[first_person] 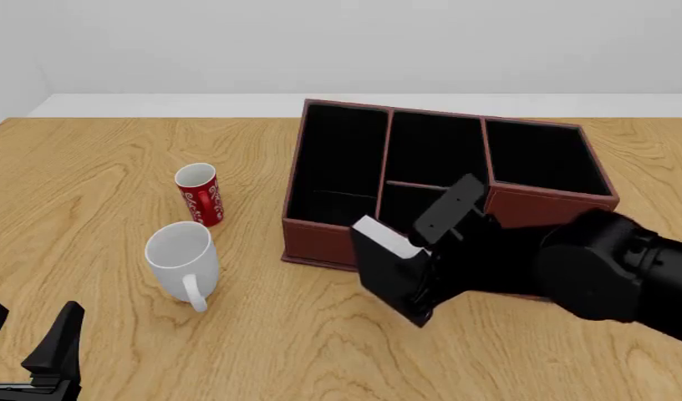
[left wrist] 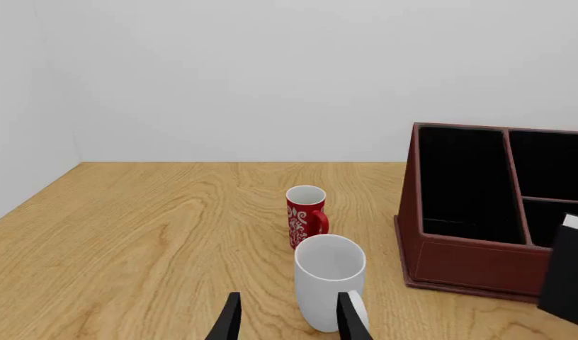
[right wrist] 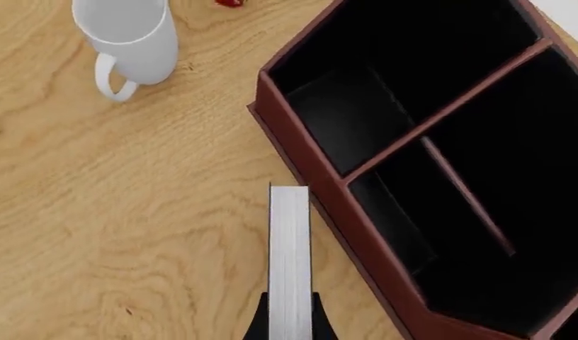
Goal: Pick up the book and place it in the right compartment of the caddy.
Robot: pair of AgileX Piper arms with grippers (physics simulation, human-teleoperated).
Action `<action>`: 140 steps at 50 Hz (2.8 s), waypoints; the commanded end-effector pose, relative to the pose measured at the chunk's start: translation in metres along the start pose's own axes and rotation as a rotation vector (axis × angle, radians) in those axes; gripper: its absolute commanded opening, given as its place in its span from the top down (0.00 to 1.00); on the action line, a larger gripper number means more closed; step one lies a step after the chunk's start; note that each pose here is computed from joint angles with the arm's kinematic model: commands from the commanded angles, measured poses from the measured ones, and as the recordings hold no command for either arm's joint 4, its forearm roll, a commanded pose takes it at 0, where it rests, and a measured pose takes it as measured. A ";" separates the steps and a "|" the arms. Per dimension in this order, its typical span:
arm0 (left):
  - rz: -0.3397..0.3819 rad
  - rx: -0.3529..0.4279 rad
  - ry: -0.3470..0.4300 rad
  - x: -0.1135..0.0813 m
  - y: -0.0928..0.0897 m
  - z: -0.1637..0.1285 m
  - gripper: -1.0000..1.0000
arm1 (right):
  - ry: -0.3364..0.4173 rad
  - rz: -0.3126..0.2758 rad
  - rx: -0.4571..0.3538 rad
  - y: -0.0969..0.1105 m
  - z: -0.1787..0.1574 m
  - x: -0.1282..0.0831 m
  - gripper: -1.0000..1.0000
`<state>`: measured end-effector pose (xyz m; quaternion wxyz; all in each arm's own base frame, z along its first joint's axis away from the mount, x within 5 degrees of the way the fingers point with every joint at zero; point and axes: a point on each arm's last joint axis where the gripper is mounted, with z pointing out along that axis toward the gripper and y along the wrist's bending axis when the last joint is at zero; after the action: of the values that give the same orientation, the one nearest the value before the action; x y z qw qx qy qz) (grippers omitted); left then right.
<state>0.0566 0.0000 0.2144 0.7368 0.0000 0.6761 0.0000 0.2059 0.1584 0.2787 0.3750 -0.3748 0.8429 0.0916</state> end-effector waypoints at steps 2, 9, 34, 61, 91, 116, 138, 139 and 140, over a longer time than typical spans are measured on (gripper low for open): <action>0.000 0.000 0.000 0.000 0.000 0.000 0.00 | -0.054 0.019 0.001 0.001 -0.039 -0.015 1.00; 0.000 0.000 0.000 0.000 0.000 0.000 0.00 | -0.066 0.015 -0.007 0.003 -0.058 -0.021 1.00; 0.000 0.000 0.000 0.000 0.000 0.000 0.00 | -0.173 0.068 0.022 -0.010 -0.148 -0.065 1.00; 0.000 0.000 0.000 0.000 0.000 0.000 0.00 | -0.240 0.121 0.181 -0.050 -0.211 -0.100 1.00; 0.000 0.000 0.000 0.000 0.000 0.000 0.00 | -0.297 0.189 0.353 -0.089 -0.222 -0.108 1.00; 0.000 0.000 0.000 0.000 0.000 0.000 0.00 | -0.318 0.272 0.422 -0.113 -0.199 -0.101 1.00; 0.000 0.000 0.000 0.000 0.000 0.000 0.00 | -0.310 0.298 0.481 -0.133 -0.175 -0.087 1.00; 0.000 0.000 0.000 0.000 0.000 0.000 0.00 | -0.310 0.298 0.481 -0.133 -0.175 -0.087 1.00; 0.000 0.000 0.000 0.000 0.000 0.000 0.00 | -0.309 0.303 0.494 -0.138 -0.171 -0.085 1.00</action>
<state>0.0566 0.0000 0.2144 0.7368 0.0000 0.6761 0.0000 0.2356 0.0417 0.4816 0.5496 -0.1490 0.8220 -0.0015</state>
